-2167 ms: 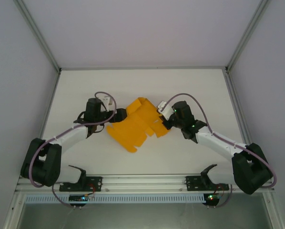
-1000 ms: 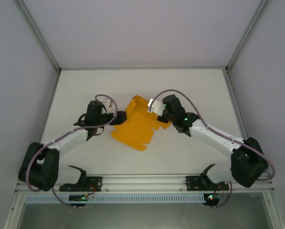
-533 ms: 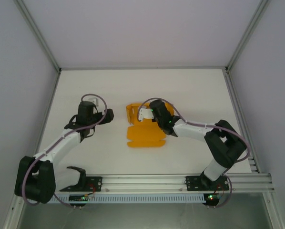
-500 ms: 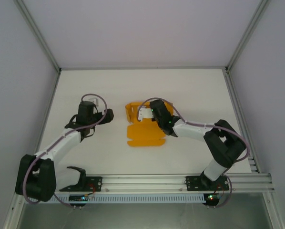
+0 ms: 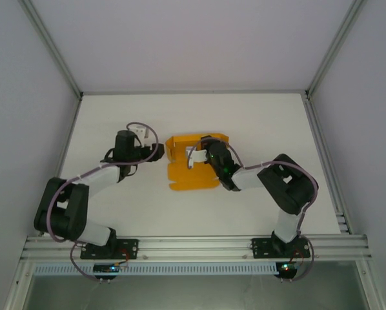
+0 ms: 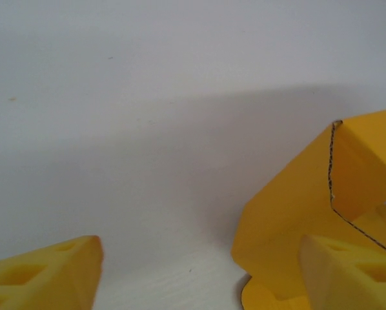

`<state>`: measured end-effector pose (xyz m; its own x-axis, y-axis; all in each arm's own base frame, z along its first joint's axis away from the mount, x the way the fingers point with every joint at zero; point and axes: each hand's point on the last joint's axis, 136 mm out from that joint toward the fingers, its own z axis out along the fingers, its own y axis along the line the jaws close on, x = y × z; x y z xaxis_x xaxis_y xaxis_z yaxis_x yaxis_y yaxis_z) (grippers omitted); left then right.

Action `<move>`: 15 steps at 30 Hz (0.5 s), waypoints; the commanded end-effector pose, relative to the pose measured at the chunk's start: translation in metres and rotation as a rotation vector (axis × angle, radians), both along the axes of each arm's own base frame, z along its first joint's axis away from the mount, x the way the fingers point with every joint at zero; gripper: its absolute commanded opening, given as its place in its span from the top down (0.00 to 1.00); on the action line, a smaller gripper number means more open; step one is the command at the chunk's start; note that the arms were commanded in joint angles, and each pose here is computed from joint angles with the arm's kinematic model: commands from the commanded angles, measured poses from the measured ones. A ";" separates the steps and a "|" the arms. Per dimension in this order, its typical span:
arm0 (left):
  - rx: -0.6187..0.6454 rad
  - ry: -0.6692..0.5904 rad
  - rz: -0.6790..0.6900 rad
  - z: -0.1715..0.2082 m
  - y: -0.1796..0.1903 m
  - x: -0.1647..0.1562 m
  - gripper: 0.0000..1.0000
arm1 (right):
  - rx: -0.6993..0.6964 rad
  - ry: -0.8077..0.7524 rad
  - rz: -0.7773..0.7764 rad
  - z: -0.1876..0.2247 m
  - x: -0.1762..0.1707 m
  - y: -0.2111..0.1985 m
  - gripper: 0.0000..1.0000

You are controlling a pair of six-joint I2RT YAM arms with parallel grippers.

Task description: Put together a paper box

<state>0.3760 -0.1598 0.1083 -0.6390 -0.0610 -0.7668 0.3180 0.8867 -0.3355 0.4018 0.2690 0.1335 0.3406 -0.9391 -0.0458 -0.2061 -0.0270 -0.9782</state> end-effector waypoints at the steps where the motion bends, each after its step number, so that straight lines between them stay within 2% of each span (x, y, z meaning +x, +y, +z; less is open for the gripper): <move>1: 0.004 -0.111 -0.094 0.012 -0.022 0.008 0.29 | 0.031 -0.046 0.023 0.002 -0.004 -0.002 1.00; 3: 0.021 -0.124 -0.128 0.006 -0.030 0.007 0.34 | 0.018 -0.045 0.018 -0.003 -0.007 -0.005 1.00; 15: 0.074 -0.210 -0.256 -0.009 -0.068 0.009 0.38 | -0.018 -0.071 0.009 -0.005 -0.014 0.002 1.00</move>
<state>0.3791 -0.2153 0.0901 -0.5214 0.1124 -0.8459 0.5378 0.8130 -0.2234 0.3902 0.2656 0.1309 0.3376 -0.9411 -0.0212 -0.1423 -0.0287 -0.9894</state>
